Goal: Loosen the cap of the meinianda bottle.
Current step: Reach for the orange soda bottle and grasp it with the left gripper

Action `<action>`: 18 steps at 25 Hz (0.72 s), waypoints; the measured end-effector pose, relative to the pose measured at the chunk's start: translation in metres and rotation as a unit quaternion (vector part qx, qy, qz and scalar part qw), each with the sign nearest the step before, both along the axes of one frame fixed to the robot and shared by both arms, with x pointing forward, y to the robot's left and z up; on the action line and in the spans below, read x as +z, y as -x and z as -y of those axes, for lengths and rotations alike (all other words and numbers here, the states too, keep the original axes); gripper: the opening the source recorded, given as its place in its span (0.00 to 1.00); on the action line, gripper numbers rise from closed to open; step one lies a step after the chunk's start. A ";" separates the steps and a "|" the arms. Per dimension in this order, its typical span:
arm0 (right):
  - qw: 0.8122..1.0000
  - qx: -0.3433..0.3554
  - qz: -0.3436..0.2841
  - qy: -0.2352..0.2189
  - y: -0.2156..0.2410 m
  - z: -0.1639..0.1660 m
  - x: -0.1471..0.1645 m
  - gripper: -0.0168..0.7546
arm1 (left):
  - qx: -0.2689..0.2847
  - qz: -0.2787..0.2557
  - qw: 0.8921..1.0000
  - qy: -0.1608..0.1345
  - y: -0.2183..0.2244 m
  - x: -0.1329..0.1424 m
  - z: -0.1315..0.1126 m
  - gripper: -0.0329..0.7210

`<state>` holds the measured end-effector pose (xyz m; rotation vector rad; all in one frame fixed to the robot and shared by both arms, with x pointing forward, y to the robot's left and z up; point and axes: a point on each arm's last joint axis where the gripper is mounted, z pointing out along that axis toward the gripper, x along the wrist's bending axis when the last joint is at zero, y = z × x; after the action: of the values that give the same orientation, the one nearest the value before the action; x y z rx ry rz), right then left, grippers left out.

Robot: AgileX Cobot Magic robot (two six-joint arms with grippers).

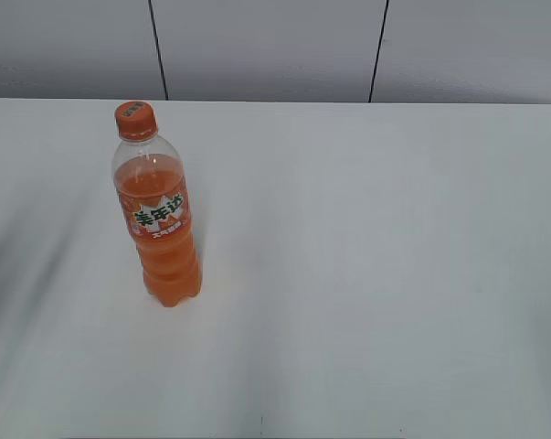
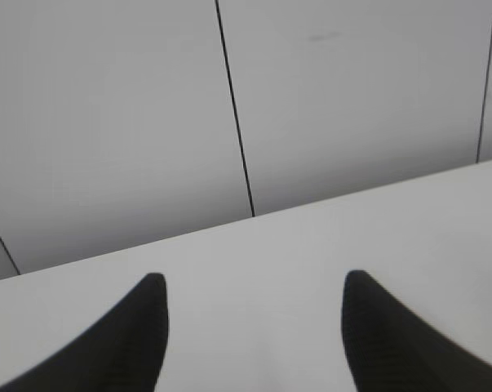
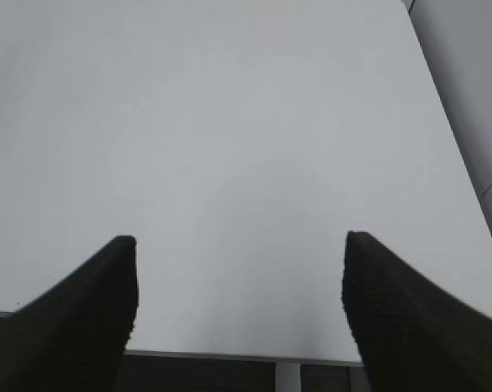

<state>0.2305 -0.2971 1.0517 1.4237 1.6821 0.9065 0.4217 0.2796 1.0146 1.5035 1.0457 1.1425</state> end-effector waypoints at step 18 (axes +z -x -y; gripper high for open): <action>1.000 0.000 0.000 0.000 0.000 0.000 0.000 0.78 | -0.072 -0.116 0.991 0.002 -0.029 -0.058 0.005 0.52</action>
<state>0.2305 -0.2971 1.0517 1.4237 1.6821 0.9065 0.4511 0.2748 0.9561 1.7105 1.0734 0.8791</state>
